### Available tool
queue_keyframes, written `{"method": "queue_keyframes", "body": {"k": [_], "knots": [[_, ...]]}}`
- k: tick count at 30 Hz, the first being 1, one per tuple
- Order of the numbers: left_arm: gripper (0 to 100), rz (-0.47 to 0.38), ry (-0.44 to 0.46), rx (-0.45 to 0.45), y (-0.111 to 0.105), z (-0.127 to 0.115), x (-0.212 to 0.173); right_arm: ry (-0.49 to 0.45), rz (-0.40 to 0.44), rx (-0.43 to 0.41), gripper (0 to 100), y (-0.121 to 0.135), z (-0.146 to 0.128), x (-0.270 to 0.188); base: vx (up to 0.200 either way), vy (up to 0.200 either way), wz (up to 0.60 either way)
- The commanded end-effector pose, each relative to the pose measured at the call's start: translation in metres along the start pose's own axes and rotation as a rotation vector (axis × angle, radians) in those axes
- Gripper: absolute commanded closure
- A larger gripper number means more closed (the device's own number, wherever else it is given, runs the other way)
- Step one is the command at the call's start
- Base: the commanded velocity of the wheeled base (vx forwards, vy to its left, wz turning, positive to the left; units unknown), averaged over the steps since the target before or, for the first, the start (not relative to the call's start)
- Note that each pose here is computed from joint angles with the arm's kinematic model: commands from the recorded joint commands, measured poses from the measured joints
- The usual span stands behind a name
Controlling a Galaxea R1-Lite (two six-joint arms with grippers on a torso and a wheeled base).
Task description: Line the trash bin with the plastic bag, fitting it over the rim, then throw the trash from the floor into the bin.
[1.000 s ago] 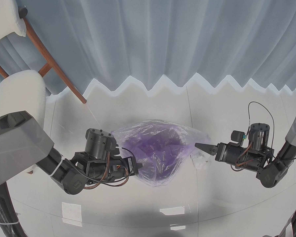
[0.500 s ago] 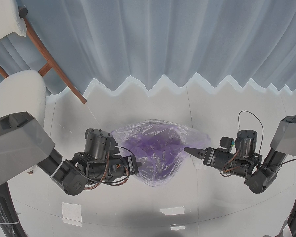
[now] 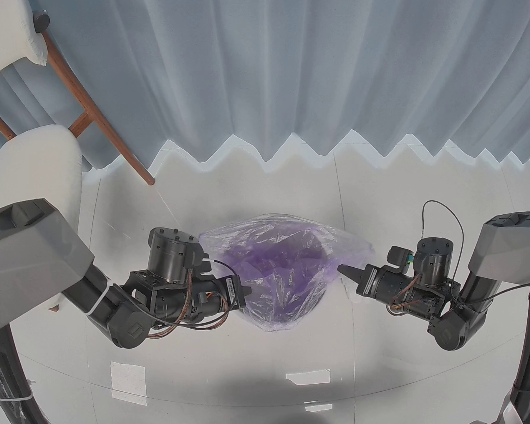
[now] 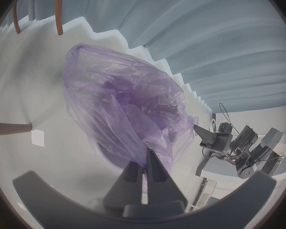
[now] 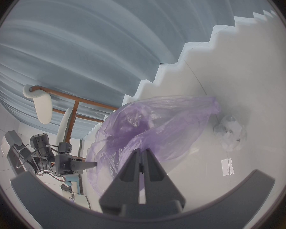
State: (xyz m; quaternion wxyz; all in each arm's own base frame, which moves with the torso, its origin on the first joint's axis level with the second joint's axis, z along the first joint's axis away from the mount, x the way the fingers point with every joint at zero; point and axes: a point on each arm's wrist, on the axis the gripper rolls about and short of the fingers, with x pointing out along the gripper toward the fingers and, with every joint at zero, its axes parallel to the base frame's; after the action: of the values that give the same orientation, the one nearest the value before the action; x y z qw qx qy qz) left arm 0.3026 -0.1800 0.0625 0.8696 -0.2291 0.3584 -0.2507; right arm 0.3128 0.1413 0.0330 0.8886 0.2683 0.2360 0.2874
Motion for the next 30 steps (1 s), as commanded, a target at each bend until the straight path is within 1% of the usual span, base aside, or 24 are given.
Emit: {"method": "queue_keyframes", "body": {"k": [1, 3, 5, 6, 7, 10, 11, 16, 18, 22, 26, 30], "knots": [[100, 0.003, 0.002, 0.001, 0.0, -0.001, -0.006, 0.019, -0.01, 0.001, 100, 0.0, -0.005, -0.006, 0.0, 0.0, 0.0], [100, 0.016, 0.021, 0.016, 0.003, -0.007, -0.01, 0.03, -0.012, 0.003, 100, 0.004, -0.005, -0.015, 0.0, 0.0, 0.0], [100, 0.021, 0.03, 0.03, 0.005, -0.01, -0.012, 0.064, -0.007, 0.001, 100, 0.01, -0.013, -0.018, 0.0, 0.0, 0.0], [100, 0.022, 0.031, 0.03, 0.005, -0.01, -0.012, 0.066, -0.007, 0.001, 100, 0.01, -0.014, -0.018, 0.0, 0.0, 0.0], [100, 0.03, 0.043, 0.034, 0.007, -0.014, -0.013, 0.094, -0.01, 0.003, 100, 0.011, -0.021, -0.021, 0.0, 0.0, 0.0], [100, 0.042, 0.058, 0.045, 0.011, -0.018, -0.014, 0.13, -0.013, 0.001, 100, 0.013, -0.03, -0.023, 0.0, 0.0, 0.0], [100, 0.042, 0.058, 0.045, 0.011, -0.018, -0.014, 0.13, -0.013, 0.001, 100, 0.013, -0.03, -0.023, 0.0, 0.0, 0.0], [100, 0.075, 0.1, 0.075, 0.02, -0.03, -0.019, 0.185, -0.014, 0.001, 100, 0.017, -0.044, -0.027, 0.0, 0.0, 0.0], [100, 0.087, 0.111, 0.083, 0.024, -0.032, -0.019, 0.197, -0.017, 0.003, 100, 0.016, -0.047, -0.026, 0.0, 0.0, 0.0], [100, 0.163, 0.101, 0.092, 0.04, -0.032, -0.016, 0.23, -0.036, 0.002, 100, 0.009, -0.057, -0.022, 0.0, 0.0, 0.0], [100, 0.187, 0.107, 0.093, 0.05, -0.031, -0.006, 0.246, -0.053, -0.017, 100, 0.002, -0.062, -0.02, 0.0, 0.0, 0.0], [100, 0.198, 0.128, 0.087, 0.055, -0.036, 0.001, 0.247, -0.069, -0.013, 100, -0.004, -0.063, -0.018, 0.0, 0.0, 0.0]]}}
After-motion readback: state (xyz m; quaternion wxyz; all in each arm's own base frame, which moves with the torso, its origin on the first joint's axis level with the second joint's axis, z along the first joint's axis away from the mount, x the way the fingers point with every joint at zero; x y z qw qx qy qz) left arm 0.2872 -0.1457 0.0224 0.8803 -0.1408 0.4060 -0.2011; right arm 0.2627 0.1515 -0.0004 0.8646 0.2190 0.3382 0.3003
